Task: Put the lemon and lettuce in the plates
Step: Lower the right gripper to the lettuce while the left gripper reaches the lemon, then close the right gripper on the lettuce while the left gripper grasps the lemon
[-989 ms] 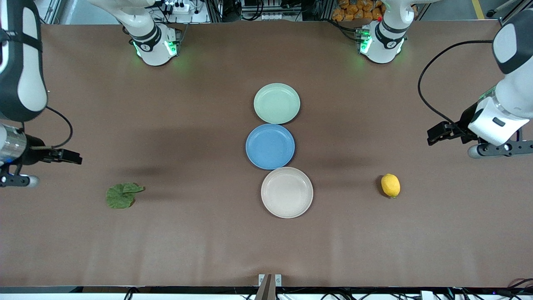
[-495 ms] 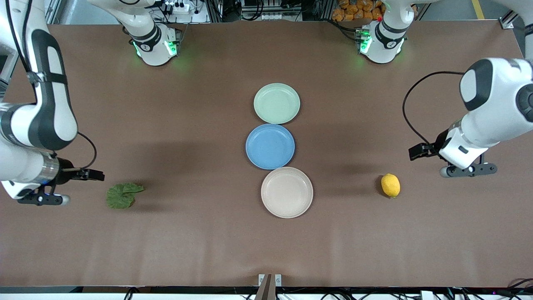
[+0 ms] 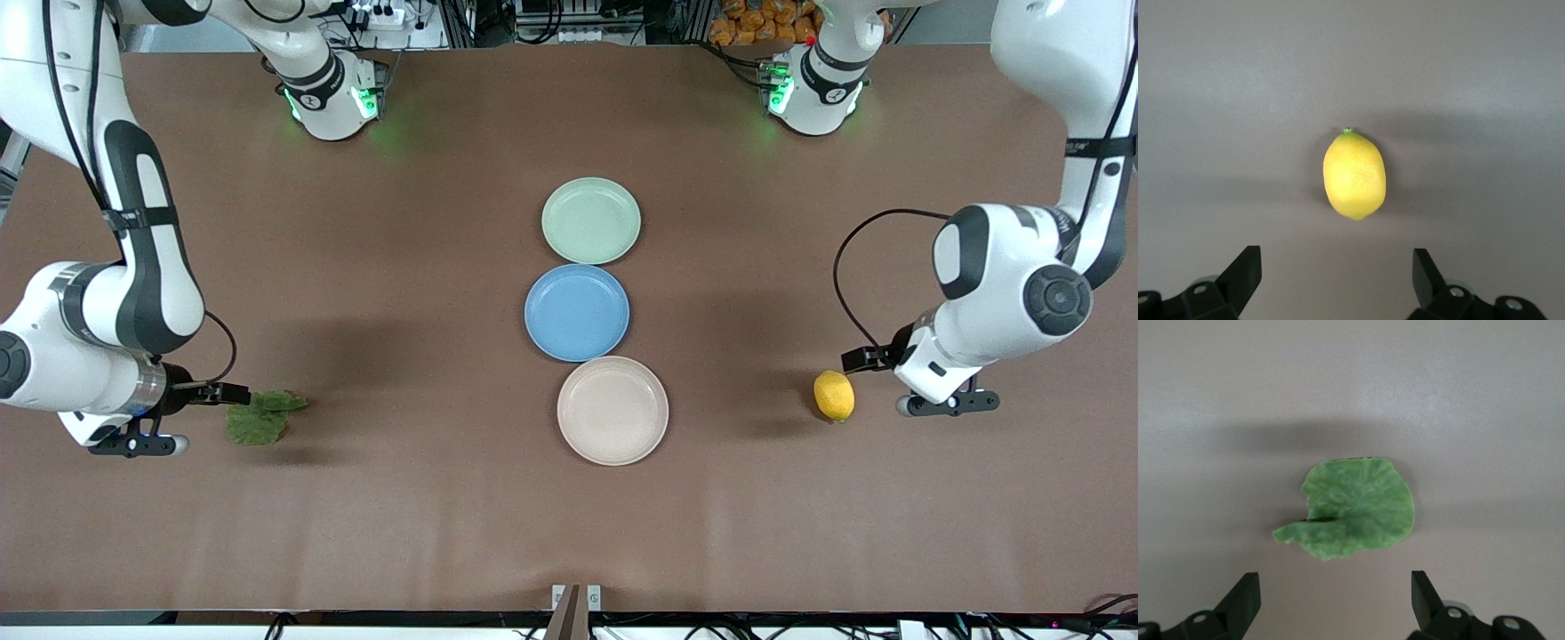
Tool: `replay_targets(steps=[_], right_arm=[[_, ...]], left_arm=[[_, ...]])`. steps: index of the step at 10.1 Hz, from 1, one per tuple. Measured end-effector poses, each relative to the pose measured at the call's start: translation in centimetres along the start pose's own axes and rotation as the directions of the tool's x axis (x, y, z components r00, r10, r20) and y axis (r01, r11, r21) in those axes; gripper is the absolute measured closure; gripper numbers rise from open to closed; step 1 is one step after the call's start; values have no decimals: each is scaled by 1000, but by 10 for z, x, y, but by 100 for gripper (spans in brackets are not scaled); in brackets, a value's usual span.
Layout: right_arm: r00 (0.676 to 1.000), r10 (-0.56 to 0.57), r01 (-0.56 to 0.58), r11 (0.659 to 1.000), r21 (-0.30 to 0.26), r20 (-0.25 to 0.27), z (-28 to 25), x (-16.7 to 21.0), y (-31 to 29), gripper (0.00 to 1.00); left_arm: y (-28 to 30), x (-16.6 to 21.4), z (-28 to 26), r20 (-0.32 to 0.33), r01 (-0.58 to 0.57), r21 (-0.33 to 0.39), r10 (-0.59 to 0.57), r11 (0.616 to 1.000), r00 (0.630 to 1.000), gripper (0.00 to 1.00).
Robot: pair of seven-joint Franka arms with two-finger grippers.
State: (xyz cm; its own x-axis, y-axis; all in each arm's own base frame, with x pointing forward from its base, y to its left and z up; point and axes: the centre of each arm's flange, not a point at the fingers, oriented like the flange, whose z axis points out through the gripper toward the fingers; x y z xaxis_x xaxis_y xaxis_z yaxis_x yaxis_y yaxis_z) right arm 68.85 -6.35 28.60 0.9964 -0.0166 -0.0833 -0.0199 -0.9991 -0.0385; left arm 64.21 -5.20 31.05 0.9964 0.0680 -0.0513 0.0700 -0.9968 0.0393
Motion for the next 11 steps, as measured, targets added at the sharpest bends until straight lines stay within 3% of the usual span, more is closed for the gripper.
replay_targets(steps=[3, 7, 11], right_arm=[[1000, -16, 16, 1000, -5, -16, 34, 6, 15, 0], [999, -41, 42, 992, 116, -10, 72, 4, 36, 0], [998, -61, 63, 990, 126, -17, 82, 5, 38, 0]], left_arm=[[-1, 9, 38, -20, 4, -11, -4, 1000, 1000, 0], [-2, 16, 85, -57, 7, -25, -9, 1000, 998, 0], [-2, 15, 122, -85, -3, -26, 1, 1000, 996, 0]])
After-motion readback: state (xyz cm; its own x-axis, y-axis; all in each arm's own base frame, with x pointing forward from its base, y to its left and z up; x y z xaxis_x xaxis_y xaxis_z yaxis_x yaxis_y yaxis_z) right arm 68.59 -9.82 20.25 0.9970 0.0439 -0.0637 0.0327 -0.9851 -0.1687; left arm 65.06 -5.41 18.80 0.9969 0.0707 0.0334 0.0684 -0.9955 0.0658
